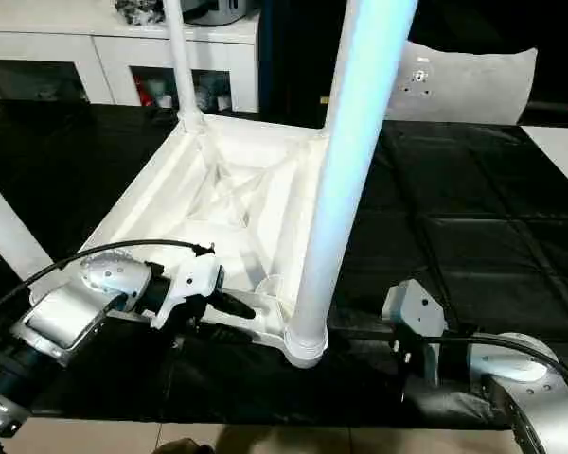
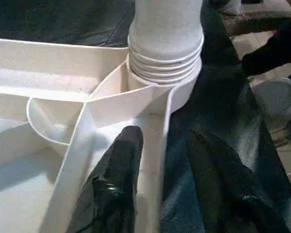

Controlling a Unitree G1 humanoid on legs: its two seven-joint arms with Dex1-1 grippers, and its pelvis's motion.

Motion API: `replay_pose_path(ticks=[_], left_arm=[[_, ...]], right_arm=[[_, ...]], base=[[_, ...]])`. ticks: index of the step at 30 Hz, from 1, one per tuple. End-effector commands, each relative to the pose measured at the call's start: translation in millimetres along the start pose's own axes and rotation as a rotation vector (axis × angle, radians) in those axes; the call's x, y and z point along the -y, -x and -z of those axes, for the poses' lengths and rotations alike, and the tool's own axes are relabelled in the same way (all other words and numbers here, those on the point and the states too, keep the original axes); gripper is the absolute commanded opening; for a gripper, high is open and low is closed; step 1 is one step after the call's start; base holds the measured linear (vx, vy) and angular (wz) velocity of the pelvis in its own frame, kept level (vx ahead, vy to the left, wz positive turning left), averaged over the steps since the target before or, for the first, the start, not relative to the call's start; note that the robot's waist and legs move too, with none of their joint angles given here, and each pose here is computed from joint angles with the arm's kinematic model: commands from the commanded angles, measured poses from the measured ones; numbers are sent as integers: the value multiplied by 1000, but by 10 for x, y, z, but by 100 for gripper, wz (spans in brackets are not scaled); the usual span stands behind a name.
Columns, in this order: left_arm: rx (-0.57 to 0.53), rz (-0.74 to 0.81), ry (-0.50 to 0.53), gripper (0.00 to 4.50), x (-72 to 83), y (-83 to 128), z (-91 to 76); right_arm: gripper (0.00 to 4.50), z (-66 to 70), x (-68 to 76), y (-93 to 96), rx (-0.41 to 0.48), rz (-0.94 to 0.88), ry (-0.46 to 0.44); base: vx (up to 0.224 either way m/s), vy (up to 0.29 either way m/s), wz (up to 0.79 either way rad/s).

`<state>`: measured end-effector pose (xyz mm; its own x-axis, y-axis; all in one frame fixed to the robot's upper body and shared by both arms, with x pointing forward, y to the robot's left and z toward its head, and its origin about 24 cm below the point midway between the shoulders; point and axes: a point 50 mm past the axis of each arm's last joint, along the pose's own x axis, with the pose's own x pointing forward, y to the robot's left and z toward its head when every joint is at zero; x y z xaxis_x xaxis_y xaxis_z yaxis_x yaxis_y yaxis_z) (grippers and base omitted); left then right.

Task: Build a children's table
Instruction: Rotate table base, then rotate leg to tighten

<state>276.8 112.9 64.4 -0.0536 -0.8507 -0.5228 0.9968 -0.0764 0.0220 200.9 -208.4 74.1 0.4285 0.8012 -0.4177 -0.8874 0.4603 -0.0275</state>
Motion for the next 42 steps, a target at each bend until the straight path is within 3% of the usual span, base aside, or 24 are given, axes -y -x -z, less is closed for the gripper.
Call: replay_pose_path(ticks=[1, 15, 24, 26, 30, 38, 42], left_arm=[[-27, 5, -19, 142, -27, -17, -4], [-128, 28, -30, 8, -87, -48, 103], [-145, -57, 20, 8, -140, -36, 161], [-66, -147, 81, 8, -182, -60, 119], [-30, -190, 100, 8, -197, -87, 100], [-40, -179, 57, 8, -155, -125, 100], [-88, -152, -13, 8, -125, -108, 137]], right_arm=[[450, -37, -3, 38, 3, 11, 13], [450, -20, -49, 18, 5, 15, 11], [450, -55, -16, 9, 30, 54, 24], [450, -67, -8, -2, 45, 58, 19], [450, -75, 10, -18, 58, 74, 13], [450, -80, 116, -48, 56, 128, 31], [450, -104, 162, -45, 63, 148, 42]], base=[[0, 0, 0], [0, 0, 0], [0, 0, 0], [0, 0, 0], [0, 0, 0], [0, 0, 0], [0, 0, 0]])
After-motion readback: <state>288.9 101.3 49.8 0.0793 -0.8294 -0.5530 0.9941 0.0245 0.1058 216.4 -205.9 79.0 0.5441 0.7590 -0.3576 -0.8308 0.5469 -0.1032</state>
